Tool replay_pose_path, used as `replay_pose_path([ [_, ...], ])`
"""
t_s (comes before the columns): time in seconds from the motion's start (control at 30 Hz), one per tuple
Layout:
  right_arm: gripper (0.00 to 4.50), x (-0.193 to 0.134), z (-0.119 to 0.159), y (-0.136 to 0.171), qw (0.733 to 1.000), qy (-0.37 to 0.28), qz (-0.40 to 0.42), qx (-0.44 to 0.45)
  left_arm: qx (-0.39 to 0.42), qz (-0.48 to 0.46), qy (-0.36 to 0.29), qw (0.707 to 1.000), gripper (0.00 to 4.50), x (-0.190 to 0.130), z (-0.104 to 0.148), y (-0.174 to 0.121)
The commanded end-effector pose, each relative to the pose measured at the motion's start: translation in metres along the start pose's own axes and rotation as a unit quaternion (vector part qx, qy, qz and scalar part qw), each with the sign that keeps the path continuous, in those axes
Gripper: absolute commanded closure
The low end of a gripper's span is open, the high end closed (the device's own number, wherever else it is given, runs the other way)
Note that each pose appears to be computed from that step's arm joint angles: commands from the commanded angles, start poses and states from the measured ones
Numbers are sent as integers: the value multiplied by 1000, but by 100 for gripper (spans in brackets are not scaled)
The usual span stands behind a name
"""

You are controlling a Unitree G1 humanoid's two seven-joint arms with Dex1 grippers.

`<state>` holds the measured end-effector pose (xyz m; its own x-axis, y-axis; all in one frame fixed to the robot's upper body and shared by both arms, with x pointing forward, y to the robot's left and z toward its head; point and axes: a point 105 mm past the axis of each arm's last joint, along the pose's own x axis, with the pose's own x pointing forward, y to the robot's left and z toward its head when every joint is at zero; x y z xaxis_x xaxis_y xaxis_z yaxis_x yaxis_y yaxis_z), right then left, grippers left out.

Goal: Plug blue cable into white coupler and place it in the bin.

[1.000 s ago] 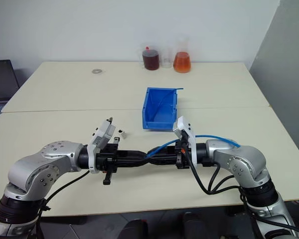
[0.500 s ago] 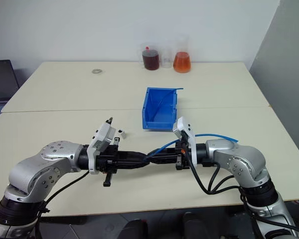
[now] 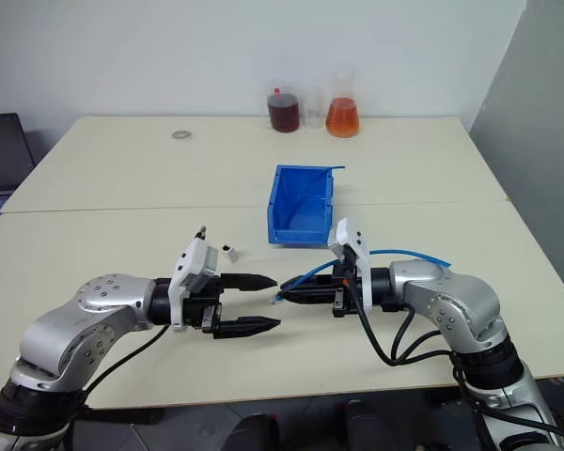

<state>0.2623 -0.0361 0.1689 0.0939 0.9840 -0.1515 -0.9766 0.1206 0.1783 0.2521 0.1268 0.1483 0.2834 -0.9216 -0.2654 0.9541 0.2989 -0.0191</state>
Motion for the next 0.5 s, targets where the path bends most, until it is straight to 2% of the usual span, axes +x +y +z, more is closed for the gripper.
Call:
replay_pose_path([
  [0.03, 438, -5, 4, -2, 999, -3, -10, -31, 30, 54, 0, 998, 0, -19, 5, 1],
  [0.2, 439, -12, 0, -7, 998, 7, -31, -50, 23, 200, -10, 979, 0, -42, -11, 20],
  [0.33, 439, -16, -1, -9, 997, 6, -44, -57, 32, 288, 15, 957, 0, -57, -32, 28],
  [0.43, 439, -17, -1, -12, 997, 1, -54, -58, 20, 371, 50, 927, 0, -77, -54, 44],
  [0.5, 439, -16, -1, -12, 997, 0, -55, -59, 25, 428, 64, 901, 0, -87, -59, 60],
])
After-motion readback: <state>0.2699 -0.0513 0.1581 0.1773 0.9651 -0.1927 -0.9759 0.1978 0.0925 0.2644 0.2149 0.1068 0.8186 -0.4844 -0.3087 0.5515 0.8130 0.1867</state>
